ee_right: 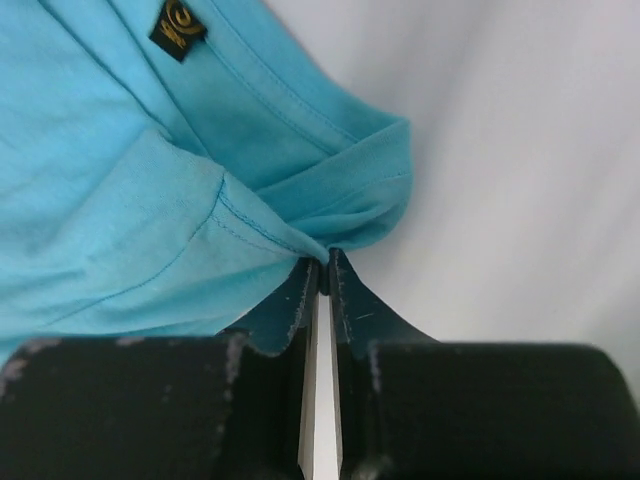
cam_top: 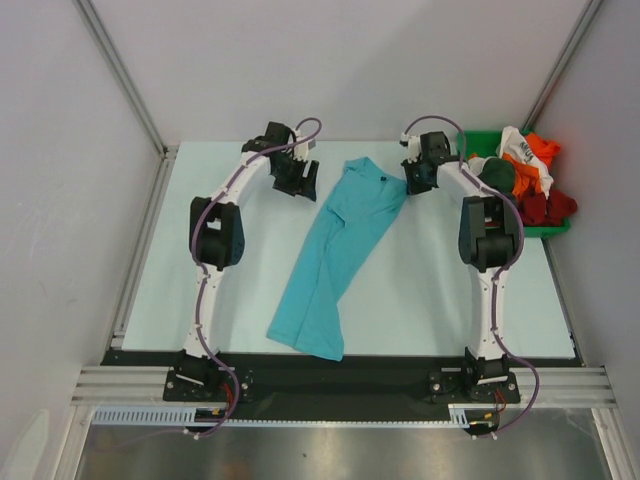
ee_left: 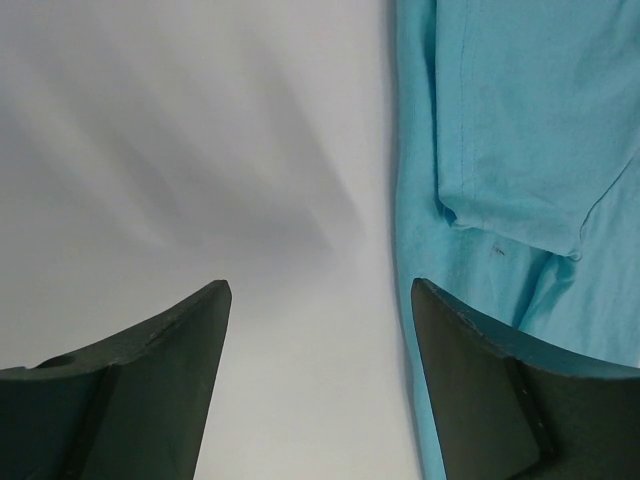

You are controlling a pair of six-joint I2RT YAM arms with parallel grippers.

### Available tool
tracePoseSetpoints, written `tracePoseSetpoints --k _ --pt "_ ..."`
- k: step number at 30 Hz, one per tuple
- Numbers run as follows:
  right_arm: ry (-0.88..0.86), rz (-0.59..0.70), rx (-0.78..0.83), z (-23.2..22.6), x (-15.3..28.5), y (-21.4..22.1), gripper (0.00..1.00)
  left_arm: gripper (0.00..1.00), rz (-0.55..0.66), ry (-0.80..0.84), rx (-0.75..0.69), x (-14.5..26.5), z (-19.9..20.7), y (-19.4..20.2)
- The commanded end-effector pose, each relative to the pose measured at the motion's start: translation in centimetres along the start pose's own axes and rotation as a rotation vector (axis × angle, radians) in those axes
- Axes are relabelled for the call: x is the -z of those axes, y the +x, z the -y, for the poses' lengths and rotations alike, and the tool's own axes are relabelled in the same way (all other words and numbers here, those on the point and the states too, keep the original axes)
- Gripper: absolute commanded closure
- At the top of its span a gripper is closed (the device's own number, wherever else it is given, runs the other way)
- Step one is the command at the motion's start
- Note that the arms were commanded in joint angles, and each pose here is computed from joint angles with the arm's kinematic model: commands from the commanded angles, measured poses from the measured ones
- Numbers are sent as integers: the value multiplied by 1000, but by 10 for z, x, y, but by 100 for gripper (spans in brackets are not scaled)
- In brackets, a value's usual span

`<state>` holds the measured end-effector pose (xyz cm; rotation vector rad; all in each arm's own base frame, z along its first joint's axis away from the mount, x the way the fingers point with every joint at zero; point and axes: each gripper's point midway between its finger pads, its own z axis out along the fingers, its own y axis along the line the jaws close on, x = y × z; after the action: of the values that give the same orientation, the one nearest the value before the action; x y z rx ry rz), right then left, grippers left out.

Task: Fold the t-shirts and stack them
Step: Fold the tshirt

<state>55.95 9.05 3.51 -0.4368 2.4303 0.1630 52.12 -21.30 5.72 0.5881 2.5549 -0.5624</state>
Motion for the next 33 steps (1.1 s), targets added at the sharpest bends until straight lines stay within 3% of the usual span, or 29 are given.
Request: tracePoseSetpoints --k 1,9,16,18,19,20,25,27,28,30,32,33 --pt "-9 90 33 -2 2 -36 93 22 52 21 -1 22 11 -17" --pt "24 118 50 9 -22 -51 93 21 43 4 -14 31 10 -14" --pt "73 177 29 35 -50 -74 91 20 68 -9 -58 68 21 -17" --pt "89 230 32 43 -47 -97 90 20 68 -9 -63 77 24 -14" --pt "95 203 8 51 -66 -83 89 20 66 -14 -64 80 25 -12" --pt "110 268 5 58 -52 -109 89 20 65 -15 -66 83 25 -11" --pt "150 316 -18 79 -60 -113 84 20 46 -25 -76 87 26 -3" --pt "164 325 -18 82 -62 -115 71 19 39 -17 -78 89 28 0" --pt "175 329 -23 84 -60 -117 47 18 28 -11 -84 91 29 3" --pt "183 353 -26 84 -43 -131 37 17 16 9 -88 94 33 8" --pt "190 354 -8 84 -28 -137 33 17 -25 30 -63 101 37 24" --pt "207 392 6 85 0 -155 32 17 -34 81 -46 103 46 30"
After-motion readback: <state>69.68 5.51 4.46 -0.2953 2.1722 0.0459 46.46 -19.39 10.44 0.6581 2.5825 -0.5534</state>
